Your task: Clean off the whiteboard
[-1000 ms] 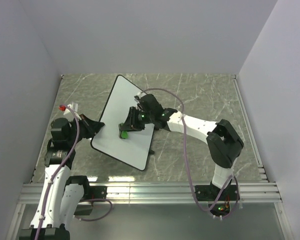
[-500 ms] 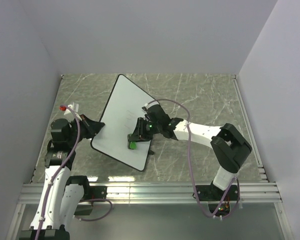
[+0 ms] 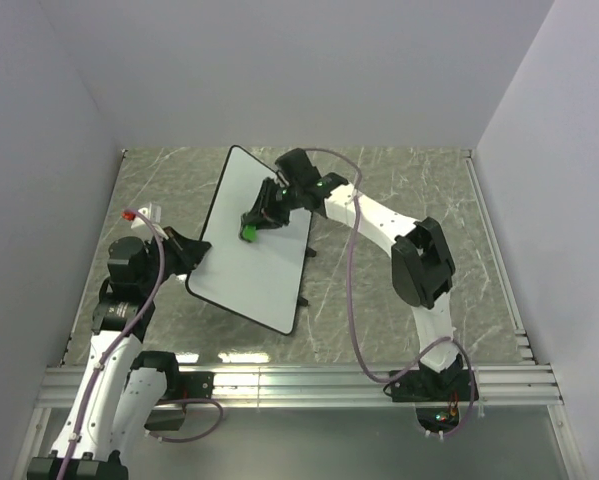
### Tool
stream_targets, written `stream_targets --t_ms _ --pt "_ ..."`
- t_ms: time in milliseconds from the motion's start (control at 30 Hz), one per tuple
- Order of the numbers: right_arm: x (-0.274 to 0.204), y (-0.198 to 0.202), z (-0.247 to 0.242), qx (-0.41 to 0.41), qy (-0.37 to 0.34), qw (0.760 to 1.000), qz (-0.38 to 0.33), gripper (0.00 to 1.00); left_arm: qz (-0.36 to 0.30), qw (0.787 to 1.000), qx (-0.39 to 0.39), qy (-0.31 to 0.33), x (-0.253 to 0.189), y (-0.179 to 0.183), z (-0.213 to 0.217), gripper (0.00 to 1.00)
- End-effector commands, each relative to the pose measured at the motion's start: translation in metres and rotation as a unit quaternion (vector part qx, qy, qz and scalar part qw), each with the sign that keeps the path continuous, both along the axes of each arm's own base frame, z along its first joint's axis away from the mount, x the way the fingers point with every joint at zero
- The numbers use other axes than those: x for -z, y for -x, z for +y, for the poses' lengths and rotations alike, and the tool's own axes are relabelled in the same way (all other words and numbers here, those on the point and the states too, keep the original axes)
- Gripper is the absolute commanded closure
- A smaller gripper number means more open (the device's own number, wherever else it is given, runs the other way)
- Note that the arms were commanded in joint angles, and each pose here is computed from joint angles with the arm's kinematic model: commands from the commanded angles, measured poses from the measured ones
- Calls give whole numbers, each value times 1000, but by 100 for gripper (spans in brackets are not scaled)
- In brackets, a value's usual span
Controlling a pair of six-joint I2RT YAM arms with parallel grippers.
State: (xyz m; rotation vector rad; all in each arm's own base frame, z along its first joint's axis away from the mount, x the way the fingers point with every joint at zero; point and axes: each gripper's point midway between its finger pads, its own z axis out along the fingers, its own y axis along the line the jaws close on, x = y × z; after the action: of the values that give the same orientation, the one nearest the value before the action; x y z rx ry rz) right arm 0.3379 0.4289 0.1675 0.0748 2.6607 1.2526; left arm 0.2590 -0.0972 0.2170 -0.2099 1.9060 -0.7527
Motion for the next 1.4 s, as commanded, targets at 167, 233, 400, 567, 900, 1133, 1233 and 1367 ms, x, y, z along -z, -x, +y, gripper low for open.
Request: stream_targets --t_ms 167,233,400,567,900,1133,1233,1367 --pt "31 -83 21 94 2 995 -26 100 9 995 90 -30 16 22 -30 100" --pt "50 -76 13 94 18 995 -17 100 11 995 92 -29 16 21 -31 100" --pt "75 -32 -17 82 43 996 -7 100 16 995 94 -31 19 20 -31 100" --pt "121 36 -56 66 88 993 31 100 10 996 86 -38 19 18 -28 100" --pt "131 137 -49 -12 97 994 55 100 9 995 85 -48 21 16 -27 100" --pt "73 78 6 -7 57 998 2 100 5 995 82 -49 19 17 -26 100" --pt "37 36 26 12 30 999 -23 100 2 995 85 -48 18 18 -27 100" --pt "8 0 42 29 4 999 -33 100 5 995 86 -50 20 18 -28 100"
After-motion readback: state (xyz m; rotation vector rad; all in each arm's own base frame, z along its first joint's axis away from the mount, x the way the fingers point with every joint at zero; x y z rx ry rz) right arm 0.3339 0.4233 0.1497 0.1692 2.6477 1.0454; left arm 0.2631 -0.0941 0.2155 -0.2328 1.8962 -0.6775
